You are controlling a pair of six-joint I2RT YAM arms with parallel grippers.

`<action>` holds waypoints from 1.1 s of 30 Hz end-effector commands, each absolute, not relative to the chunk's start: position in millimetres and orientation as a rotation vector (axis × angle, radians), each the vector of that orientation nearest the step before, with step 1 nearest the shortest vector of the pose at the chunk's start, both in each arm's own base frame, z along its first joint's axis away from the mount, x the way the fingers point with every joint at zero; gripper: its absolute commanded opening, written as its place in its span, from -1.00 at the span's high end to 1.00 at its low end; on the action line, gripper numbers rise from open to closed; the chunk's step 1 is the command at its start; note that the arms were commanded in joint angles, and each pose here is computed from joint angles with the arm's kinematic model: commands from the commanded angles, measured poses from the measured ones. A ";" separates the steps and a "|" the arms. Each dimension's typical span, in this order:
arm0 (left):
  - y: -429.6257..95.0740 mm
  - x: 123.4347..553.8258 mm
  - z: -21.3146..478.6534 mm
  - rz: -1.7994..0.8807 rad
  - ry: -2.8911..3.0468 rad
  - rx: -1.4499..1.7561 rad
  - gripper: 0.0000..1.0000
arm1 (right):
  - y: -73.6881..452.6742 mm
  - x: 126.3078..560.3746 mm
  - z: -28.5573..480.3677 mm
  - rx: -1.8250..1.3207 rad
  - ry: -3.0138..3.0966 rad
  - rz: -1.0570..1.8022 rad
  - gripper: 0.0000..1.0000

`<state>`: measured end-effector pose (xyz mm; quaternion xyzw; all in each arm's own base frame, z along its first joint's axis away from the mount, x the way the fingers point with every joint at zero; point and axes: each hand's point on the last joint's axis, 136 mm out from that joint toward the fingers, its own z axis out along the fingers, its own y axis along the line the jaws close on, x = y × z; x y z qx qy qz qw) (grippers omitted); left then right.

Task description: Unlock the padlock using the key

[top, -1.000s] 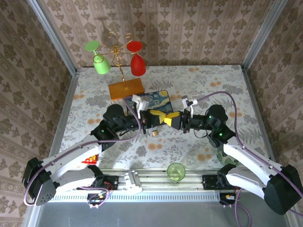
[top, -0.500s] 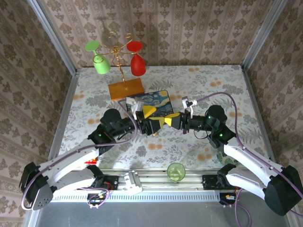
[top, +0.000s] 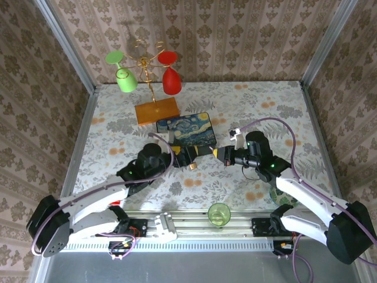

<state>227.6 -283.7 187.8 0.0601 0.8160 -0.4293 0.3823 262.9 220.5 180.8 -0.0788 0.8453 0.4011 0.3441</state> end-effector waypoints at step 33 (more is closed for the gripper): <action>-304.0 255.5 61.6 -0.898 2.309 -0.017 -0.36 | 203.5 258.2 134.1 -0.126 2.311 0.933 1.00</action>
